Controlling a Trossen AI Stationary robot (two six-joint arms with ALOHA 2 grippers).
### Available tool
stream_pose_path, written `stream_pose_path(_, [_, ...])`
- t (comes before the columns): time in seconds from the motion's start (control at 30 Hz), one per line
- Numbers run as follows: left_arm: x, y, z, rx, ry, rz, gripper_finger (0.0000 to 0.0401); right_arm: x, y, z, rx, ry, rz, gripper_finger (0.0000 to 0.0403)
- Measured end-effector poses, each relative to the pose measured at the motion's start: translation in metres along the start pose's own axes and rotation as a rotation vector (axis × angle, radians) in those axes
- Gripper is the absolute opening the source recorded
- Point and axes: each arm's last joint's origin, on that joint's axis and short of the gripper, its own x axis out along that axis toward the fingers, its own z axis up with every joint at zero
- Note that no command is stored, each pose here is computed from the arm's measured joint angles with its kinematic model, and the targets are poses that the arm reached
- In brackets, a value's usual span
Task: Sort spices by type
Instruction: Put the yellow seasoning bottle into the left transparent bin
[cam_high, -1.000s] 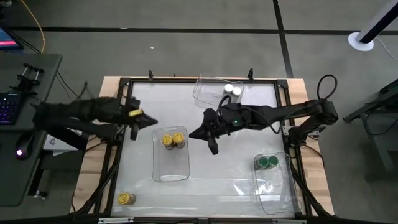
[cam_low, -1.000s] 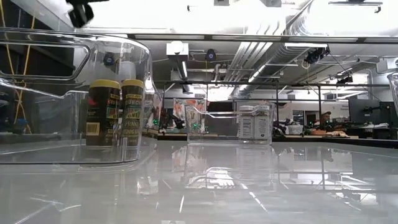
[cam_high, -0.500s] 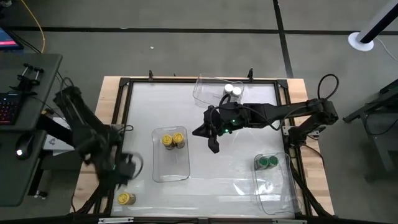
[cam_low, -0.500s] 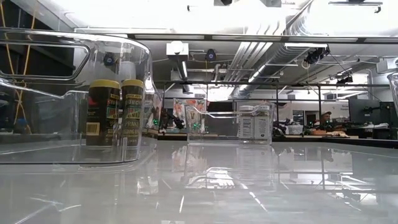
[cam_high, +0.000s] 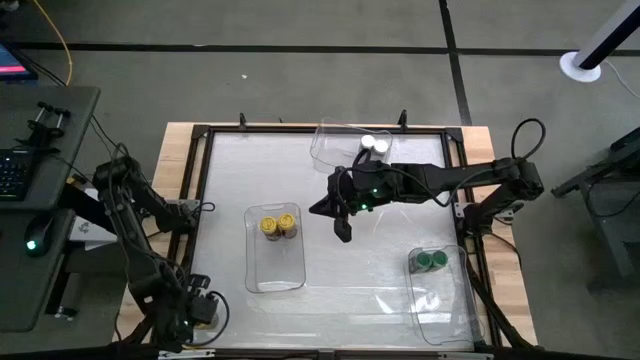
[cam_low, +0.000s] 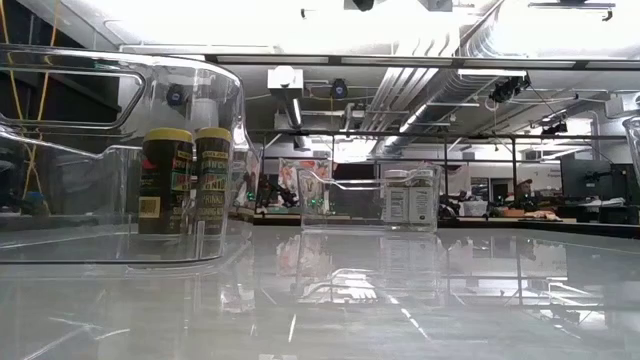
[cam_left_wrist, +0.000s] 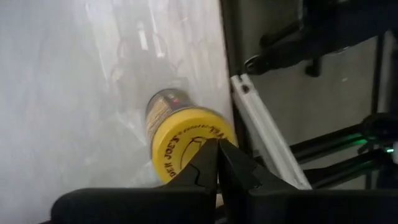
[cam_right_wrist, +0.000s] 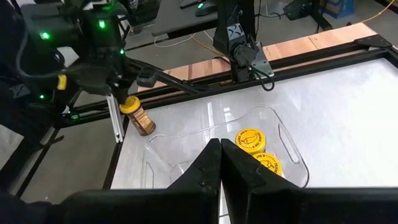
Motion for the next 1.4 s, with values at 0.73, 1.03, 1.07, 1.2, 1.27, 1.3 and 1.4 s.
stream_pose_path(0.73, [0.004, 0.026, 0.011, 0.027, -0.002, 0.256, 0.0, 0.0, 0.0, 0.0, 0.0, 0.001, 0.0, 0.0])
stream_pose_path(1.03, [-0.008, 0.052, 0.02, 0.083, 0.037, 0.362, 0.0, 0.0, 0.0, 0.0, 0.0, 0.001, 0.0, 0.0])
stream_pose_path(1.07, [-0.011, 0.055, 0.022, 0.085, 0.023, 0.364, 0.0, 0.0, 0.0, 0.0, 0.0, 0.001, 0.0, 0.0])
stream_pose_path(1.2, [-0.023, 0.068, 0.026, 0.078, -0.009, 0.401, 0.0, 0.0, 0.0, 0.0, -0.011, 0.001, 0.0, 0.0])
stream_pose_path(1.27, [-0.03, 0.074, 0.027, 0.061, -0.019, 0.407, 0.0, 0.0, 0.0, 0.0, -0.011, 0.001, 0.0, 0.0])
stream_pose_path(1.3, [-0.033, 0.077, 0.026, 0.051, -0.015, 0.411, 0.0, 0.0, 0.0, 0.0, -0.013, 0.001, 0.0, 0.0])
stream_pose_path(1.4, [-0.044, 0.082, 0.023, 0.008, -0.011, 0.365, 0.0, 0.0, 0.0, 0.0, -0.019, 0.002, 0.0, 0.0])
